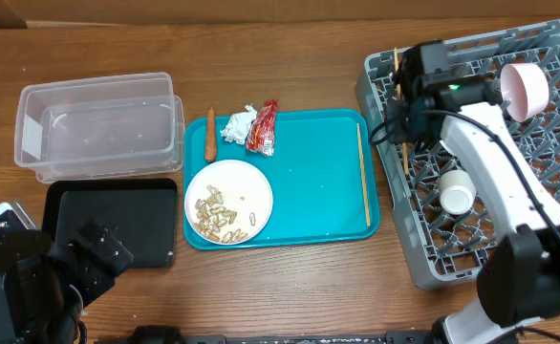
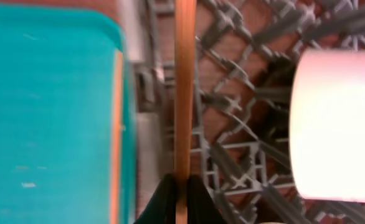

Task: Sort waste into correct bins and load items into the dishwasher

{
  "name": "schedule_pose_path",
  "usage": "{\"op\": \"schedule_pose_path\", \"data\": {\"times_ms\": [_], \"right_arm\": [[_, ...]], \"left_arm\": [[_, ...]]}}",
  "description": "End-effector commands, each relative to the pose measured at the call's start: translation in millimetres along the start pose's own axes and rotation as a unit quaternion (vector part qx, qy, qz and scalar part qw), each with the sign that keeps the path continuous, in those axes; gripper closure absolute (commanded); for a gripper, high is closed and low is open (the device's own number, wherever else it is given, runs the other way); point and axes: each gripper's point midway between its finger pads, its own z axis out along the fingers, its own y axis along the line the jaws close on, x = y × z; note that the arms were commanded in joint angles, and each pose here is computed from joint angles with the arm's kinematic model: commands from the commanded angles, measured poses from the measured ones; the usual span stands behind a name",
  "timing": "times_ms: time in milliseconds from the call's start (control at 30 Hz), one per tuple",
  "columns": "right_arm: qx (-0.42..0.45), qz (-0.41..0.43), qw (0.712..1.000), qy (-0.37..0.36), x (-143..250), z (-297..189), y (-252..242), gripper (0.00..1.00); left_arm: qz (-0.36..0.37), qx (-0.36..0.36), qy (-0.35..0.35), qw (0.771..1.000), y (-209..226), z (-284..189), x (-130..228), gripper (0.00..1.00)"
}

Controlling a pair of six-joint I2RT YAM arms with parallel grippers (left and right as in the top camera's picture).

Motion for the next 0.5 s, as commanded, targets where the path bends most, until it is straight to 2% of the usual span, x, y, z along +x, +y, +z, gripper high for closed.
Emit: {"op": "schedule_pose_path", "data": {"times_ms": [0,67,133,167,267,367,467], "right_arm": [[0.077,-0.01,0.997,-0.01,-4.9,-1.5,-25.1,0.96],[0.08,-0.012,0.997,-0.015,-6.3,-7.4,-24.9,0.91],[0.073,-0.018,0.997,-0.018,-5.2,-13.9,-18.9,0.81],[0.066,-0.022,0.997,-0.018,-4.1,-16.8,-13.9,0.81],[-0.003,-0.043,0.999,-0.021,0.0,-25.0,23.6,0.77],[-0.047,-0.066,0.997,-0.012,8.2,-28.7,55.5,0.64],[-0.071,-0.041,0.997,-0.002,16.0,-29.3,77.8,0.58]], "left_arm": [[-0.004,-0.006,-0.003,1.0,1.6,1.0,-0.8,0.0],[-0.004,-0.006,-0.003,1.0,1.6,1.0,-0.8,0.0],[-0.004,-0.006,-0.003,1.0,1.5,1.0,-0.9,0.0],[-0.004,-0.006,-0.003,1.0,1.6,1.0,-0.8,0.0],[-0.004,-0.006,-0.003,1.0,1.6,1.0,-0.8,0.0],[-0.004,-0.006,-0.003,1.0,1.5,1.0,-0.9,0.0],[-0.004,-0.006,-0.003,1.0,1.5,1.0,-0.9,0.0]]}}
